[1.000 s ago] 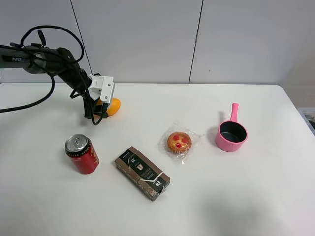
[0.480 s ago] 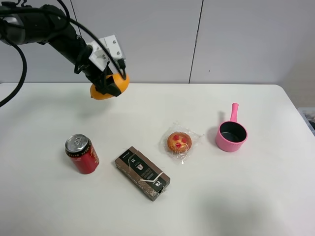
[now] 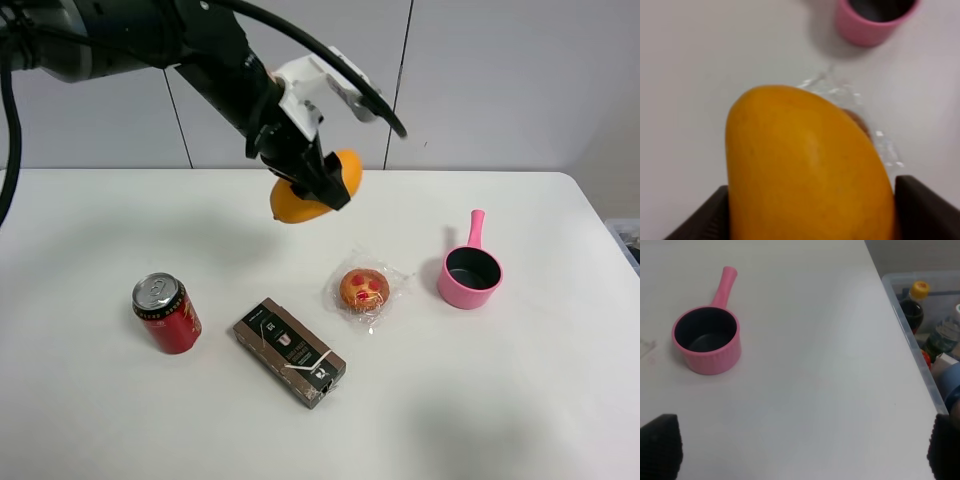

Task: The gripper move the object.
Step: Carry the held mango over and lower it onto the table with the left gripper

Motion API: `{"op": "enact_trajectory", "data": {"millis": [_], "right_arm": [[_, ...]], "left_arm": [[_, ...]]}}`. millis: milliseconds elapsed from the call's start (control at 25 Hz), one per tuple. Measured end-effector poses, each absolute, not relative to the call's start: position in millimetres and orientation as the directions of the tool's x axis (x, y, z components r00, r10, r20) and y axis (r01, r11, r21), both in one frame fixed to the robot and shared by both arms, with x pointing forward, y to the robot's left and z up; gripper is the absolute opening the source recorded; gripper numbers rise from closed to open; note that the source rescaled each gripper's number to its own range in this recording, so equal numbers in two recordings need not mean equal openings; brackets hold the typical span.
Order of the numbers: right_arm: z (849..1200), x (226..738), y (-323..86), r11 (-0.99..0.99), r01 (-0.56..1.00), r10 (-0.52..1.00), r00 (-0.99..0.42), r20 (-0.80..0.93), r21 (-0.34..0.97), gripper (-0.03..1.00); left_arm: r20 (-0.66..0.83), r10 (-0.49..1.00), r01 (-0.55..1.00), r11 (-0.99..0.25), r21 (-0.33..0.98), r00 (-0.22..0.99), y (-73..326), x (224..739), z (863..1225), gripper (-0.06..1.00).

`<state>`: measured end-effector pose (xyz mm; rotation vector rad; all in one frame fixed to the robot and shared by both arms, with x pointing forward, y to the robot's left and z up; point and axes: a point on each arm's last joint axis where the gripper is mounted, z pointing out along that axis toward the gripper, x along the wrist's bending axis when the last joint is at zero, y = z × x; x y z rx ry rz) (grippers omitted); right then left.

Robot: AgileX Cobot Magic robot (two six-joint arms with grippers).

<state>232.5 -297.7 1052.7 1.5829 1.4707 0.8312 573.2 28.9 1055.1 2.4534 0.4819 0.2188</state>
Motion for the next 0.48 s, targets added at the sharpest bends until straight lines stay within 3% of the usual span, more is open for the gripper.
{"op": "enact_trajectory", "data": {"millis": [200, 480], "right_arm": [[1052.7, 232.5, -297.7, 0.0, 0.465, 0.993, 0.107, -0.056, 0.886, 1.0], [1052.7, 232.5, -297.7, 0.0, 0.465, 0.993, 0.107, -0.056, 0.886, 1.0]], "left_arm": [[0.119, 0.163, 0.062, -0.805, 0.59, 0.979, -13.7, 533.1, 1054.7, 0.01], [0.122, 0.036, -0.041, -0.816, 0.576, 0.992, -55.6, 497.7, 1035.1, 0.01]]}}
